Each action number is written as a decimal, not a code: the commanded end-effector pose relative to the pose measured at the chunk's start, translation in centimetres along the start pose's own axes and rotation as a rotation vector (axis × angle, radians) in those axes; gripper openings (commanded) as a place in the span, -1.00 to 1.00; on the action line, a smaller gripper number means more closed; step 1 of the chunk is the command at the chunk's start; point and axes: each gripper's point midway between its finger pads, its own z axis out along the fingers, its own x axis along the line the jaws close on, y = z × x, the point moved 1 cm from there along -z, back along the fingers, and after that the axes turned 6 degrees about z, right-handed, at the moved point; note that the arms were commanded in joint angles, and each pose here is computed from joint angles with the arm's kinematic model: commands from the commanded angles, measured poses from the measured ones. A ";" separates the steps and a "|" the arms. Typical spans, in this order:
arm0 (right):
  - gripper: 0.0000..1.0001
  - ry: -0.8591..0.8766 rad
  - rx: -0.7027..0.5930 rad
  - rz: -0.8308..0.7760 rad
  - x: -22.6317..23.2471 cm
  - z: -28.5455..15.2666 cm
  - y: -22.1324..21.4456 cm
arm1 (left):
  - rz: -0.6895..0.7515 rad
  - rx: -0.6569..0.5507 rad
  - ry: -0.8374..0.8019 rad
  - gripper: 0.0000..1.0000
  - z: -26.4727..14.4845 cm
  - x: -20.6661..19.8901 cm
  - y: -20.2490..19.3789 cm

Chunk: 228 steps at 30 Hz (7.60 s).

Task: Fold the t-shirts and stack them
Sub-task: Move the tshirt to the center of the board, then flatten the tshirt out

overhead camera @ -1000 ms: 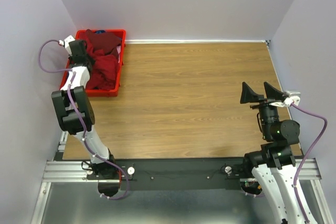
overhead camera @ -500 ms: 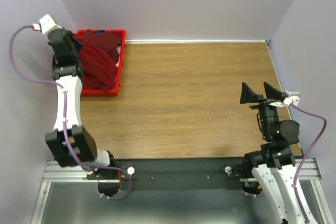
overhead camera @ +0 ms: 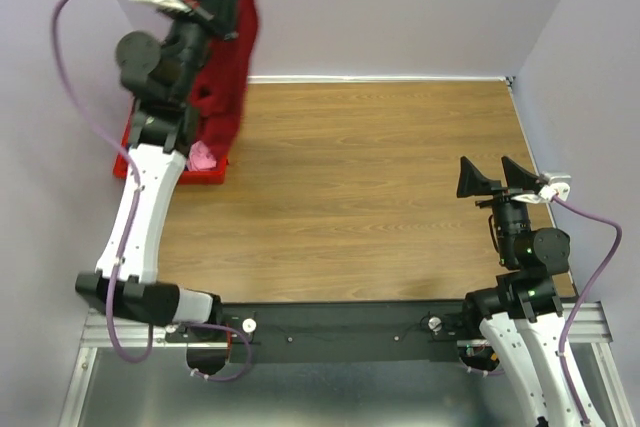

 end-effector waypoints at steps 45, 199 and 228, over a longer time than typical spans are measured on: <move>0.93 -0.671 1.033 0.123 -8.1 5.1 -26.9 | -0.130 0.940 -0.162 0.46 -19.5 -7.6 -38.6; 0.44 -0.733 0.793 0.332 -15.5 6.6 -21.1 | 0.306 0.889 0.564 0.76 -16.1 9.5 -29.1; 0.30 -0.489 1.114 0.433 -10.3 12.9 -35.8 | -0.018 1.519 -0.084 0.14 -31.4 -5.3 -46.8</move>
